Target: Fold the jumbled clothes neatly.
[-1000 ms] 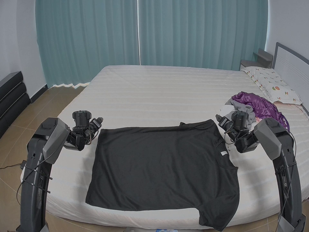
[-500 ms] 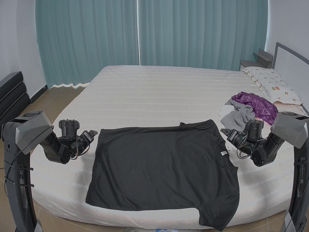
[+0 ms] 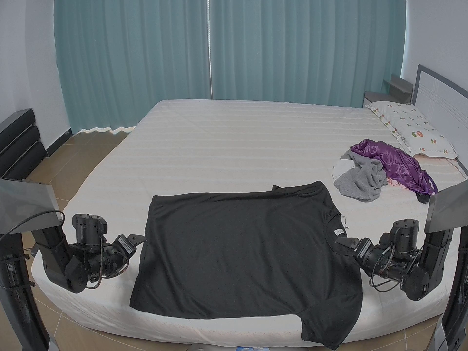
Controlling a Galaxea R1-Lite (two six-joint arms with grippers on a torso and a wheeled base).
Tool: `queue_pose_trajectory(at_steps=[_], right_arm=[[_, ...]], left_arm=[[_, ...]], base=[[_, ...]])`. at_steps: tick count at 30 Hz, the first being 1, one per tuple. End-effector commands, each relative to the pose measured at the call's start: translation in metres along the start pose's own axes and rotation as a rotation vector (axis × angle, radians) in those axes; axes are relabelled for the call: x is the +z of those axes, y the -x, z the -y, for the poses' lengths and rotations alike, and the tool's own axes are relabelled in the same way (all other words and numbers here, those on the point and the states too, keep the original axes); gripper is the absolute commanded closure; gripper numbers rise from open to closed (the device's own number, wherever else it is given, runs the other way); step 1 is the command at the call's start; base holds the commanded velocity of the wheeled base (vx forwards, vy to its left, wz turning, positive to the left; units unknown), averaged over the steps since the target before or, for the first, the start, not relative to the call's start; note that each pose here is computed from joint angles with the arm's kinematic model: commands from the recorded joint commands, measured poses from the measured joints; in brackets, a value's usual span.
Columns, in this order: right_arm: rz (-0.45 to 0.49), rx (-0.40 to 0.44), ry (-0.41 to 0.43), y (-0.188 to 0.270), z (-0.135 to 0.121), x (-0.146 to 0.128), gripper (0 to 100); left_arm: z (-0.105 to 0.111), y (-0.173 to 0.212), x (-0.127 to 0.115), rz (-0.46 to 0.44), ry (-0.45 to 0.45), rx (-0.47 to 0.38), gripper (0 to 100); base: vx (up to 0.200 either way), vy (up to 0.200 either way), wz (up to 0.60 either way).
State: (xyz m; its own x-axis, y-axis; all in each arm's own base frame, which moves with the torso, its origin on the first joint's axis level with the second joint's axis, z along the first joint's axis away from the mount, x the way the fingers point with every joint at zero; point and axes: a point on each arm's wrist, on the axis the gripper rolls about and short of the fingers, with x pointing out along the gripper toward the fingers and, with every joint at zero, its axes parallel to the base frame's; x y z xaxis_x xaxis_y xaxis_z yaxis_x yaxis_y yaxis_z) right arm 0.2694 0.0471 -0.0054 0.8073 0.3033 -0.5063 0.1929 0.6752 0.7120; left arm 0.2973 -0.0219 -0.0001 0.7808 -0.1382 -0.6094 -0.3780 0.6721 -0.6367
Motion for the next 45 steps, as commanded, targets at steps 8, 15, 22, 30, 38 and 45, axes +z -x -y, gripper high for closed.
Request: queue_pose_trajectory(at_steps=[8,15,22,30,38,45], right_arm=[[-0.166,0.020,-0.079,0.026,0.010,-0.031,0],[-0.181,0.002,-0.085,0.024,0.014,-0.034,0],[-0.184,0.003,-0.086,0.024,0.015,-0.035,0],[-0.183,0.004,-0.087,0.023,0.015,-0.034,0],[-0.187,0.001,-0.085,0.023,0.015,-0.035,0],[-0.187,0.001,-0.085,0.023,0.015,-0.035,0]], left_arm=[[-0.008,0.027,-0.020,-0.088,0.009,-0.012,0],[-0.008,0.028,-0.020,-0.087,0.009,-0.013,0],[-0.007,0.029,-0.020,-0.086,0.008,-0.016,0],[-0.006,0.029,-0.019,-0.085,0.027,-0.020,0],[-0.003,0.030,-0.018,-0.081,0.040,-0.047,0],[0.001,0.032,-0.020,-0.086,0.055,-0.061,0]], base=[[-0.025,0.000,0.00],[-0.200,0.000,0.00],[-0.086,0.000,0.00],[0.000,0.000,0.00],[0.000,0.000,0.00],[0.000,-0.143,0.00]])
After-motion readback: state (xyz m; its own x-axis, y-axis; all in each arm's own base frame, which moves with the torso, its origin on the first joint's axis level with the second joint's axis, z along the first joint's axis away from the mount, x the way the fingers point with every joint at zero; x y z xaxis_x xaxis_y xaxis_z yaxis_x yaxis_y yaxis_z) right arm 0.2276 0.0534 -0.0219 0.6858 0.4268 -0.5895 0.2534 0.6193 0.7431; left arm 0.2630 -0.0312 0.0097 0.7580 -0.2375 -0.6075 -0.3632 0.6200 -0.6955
